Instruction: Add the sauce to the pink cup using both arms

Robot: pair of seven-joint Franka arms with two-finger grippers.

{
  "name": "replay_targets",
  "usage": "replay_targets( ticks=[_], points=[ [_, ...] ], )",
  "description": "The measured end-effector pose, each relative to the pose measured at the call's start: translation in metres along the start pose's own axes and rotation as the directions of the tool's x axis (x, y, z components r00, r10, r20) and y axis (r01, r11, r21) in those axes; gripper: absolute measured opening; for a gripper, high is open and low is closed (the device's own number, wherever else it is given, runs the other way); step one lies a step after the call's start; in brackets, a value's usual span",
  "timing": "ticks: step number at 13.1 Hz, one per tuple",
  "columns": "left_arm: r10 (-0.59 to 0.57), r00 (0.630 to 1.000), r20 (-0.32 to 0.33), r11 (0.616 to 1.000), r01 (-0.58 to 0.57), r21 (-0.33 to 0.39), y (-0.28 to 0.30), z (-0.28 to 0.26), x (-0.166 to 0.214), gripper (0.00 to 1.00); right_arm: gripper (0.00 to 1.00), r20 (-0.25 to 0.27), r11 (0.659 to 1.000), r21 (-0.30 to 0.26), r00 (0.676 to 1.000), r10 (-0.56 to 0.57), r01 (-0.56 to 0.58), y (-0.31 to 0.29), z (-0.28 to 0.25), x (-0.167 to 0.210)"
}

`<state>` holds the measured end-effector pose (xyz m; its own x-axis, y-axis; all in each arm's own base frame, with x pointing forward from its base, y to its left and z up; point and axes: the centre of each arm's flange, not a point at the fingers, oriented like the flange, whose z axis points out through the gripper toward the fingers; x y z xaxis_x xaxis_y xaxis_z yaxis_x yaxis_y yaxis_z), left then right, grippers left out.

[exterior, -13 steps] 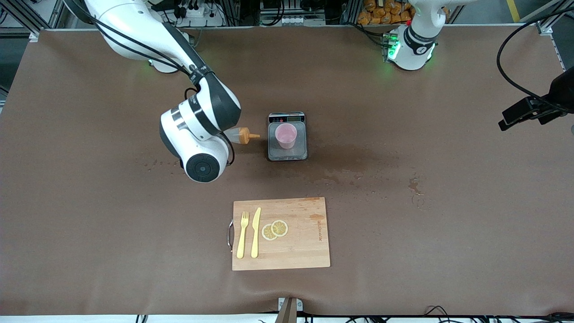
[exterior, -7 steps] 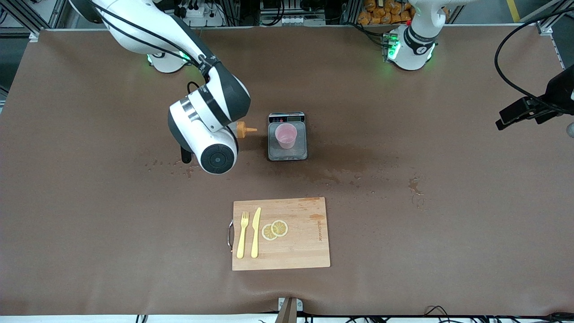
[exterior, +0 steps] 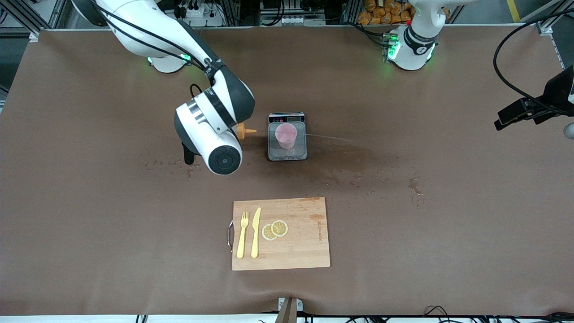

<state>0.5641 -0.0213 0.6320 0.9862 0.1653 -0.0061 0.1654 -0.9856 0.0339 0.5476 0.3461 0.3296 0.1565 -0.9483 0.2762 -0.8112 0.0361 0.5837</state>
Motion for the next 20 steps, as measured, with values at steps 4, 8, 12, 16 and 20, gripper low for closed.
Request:
replay_targets(
  ticks=[4, 8, 12, 16, 20],
  points=[
    [-0.001, 1.0, 0.0, 1.0, 0.001, 0.0, -0.001, 0.0, 0.0, 1.0, 0.37, -0.034, 1.0, 0.006, 0.999, -0.001, 0.002, -0.001, 0.005, -0.007],
    [-0.001, 1.0, 0.0, 1.0, 0.001, 0.0, -0.001, 0.0, 0.0, 1.0, 0.37, -0.039, 1.0, 0.004, 0.999, -0.001, 0.001, -0.002, 0.007, -0.007],
    [-0.001, 1.0, 0.0, 1.0, 0.001, 0.0, -0.001, 0.0, 0.0, 1.0, 0.37, -0.033, 1.0, 0.003, 0.999, -0.01, 0.01, -0.006, 0.006, 0.0],
    [-0.002, 1.0, 0.0, 1.0, 0.002, 0.0, -0.001, 0.0, 0.0, 1.0, 0.37, 0.028, 0.996, -0.013, 0.996, -0.09, 0.09, -0.025, 0.0, 0.044],
    [-0.002, 1.0, 0.0, 1.0, 0.002, 0.0, -0.001, 0.0, 0.0, 1.0, 0.37, 0.112, 0.978, -0.041, 0.974, -0.197, 0.203, -0.033, -0.004, 0.084]
  ],
)
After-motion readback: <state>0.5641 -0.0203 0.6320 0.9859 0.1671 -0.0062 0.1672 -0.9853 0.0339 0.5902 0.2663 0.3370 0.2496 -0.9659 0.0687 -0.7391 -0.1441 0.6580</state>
